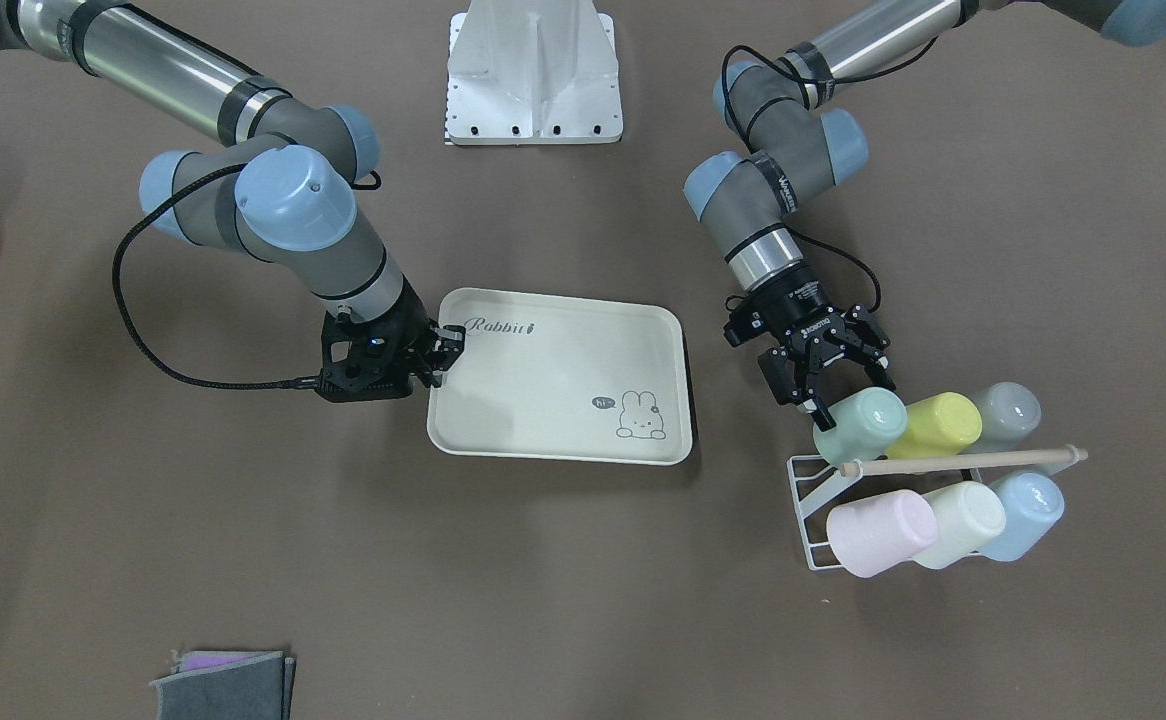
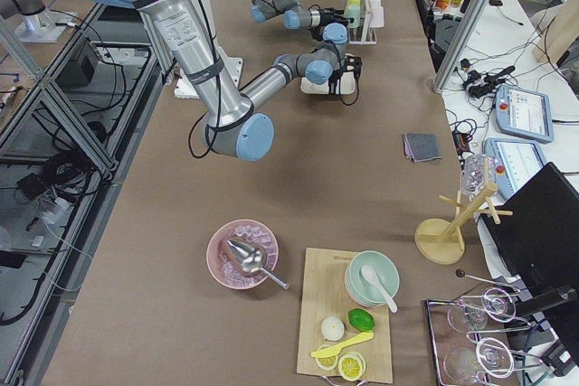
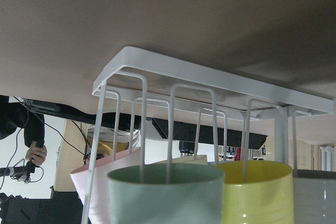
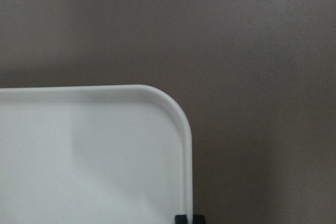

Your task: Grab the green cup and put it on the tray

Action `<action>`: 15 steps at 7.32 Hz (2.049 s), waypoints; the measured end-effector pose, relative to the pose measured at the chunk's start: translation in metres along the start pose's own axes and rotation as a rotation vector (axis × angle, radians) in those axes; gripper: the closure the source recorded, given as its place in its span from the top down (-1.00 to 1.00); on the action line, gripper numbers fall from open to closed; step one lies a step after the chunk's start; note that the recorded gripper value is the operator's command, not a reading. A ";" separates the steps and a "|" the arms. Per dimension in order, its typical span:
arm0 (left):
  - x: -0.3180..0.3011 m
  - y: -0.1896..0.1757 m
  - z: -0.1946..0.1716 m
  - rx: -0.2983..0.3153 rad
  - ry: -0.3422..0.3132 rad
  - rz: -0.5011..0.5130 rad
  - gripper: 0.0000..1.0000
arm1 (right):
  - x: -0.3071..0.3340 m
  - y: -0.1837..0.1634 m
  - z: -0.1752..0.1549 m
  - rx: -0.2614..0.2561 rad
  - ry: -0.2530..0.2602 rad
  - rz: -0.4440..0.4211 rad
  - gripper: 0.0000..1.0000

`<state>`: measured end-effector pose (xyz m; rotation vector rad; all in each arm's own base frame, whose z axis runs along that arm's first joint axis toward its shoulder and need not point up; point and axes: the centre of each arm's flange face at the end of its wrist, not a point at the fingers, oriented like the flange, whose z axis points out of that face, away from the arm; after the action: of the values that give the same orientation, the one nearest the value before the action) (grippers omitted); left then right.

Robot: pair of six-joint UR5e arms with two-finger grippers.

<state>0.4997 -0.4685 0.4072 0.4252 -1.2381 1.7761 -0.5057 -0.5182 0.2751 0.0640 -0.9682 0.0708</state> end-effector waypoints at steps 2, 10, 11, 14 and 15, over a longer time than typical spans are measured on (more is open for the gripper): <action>0.001 -0.003 0.006 -0.016 -0.005 -0.005 0.95 | -0.006 0.010 0.006 -0.016 -0.004 -0.021 -1.00; -0.009 -0.009 0.015 -0.076 -0.018 0.016 -0.53 | 0.005 0.027 0.028 -0.055 0.020 -0.059 -1.00; -0.008 -0.005 0.018 -0.090 -0.020 0.013 -0.77 | 0.008 0.027 0.030 -0.056 0.024 -0.057 -1.00; -0.003 0.022 0.027 -0.146 -0.030 0.010 -0.88 | 0.014 0.028 0.033 -0.056 0.033 -0.050 0.27; -0.005 0.028 0.026 -0.167 -0.040 0.028 -0.88 | 0.017 0.028 0.035 -0.056 0.036 -0.043 0.98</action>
<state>0.4738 -0.4957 0.3994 0.3499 -1.4142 1.6786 -0.5269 -0.4926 0.3096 0.0320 -0.9315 0.0058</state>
